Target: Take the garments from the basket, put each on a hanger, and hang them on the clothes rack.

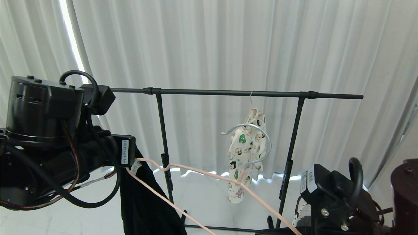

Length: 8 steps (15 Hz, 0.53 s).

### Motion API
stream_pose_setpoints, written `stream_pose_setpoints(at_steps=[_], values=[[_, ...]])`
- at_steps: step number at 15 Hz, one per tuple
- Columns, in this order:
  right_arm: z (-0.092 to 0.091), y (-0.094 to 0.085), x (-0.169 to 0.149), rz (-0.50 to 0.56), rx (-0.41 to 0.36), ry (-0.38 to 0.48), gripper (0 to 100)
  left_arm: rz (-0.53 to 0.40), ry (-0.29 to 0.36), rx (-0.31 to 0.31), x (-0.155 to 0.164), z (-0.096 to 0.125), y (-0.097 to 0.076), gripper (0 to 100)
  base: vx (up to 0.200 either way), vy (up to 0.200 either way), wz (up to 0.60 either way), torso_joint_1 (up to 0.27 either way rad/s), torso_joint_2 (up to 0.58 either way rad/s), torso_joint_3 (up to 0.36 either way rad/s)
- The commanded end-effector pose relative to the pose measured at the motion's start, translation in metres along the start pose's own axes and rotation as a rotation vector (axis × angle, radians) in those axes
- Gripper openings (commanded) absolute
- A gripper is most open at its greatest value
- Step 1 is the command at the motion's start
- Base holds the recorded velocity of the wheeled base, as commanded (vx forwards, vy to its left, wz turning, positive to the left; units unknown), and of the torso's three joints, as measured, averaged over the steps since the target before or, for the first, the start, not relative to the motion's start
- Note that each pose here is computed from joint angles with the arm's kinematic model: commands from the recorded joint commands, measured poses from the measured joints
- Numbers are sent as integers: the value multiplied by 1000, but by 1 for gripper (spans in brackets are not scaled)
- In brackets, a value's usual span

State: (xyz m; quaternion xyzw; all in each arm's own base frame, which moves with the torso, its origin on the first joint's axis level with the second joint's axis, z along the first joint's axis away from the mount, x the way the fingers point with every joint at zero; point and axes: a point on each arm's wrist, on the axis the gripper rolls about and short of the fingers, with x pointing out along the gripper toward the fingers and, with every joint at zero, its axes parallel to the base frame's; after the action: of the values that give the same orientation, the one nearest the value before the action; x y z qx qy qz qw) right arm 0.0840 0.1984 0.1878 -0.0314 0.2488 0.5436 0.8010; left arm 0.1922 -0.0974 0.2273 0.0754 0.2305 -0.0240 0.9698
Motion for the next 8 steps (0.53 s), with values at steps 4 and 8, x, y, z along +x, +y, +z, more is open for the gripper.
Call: stream_pose_setpoints(at_steps=[4, 8], values=[[1, -11, 18, -40, 62, -9, 0, -5, -5, -4, -2, 0, -1, 0, 0, 0, 0, 0, 0, 0], [3, -6, 20, -14, 53, -8, 0, 12, 2, -21, 1, -1, -3, 0, 0, 0, 0, 0, 0, 0]])
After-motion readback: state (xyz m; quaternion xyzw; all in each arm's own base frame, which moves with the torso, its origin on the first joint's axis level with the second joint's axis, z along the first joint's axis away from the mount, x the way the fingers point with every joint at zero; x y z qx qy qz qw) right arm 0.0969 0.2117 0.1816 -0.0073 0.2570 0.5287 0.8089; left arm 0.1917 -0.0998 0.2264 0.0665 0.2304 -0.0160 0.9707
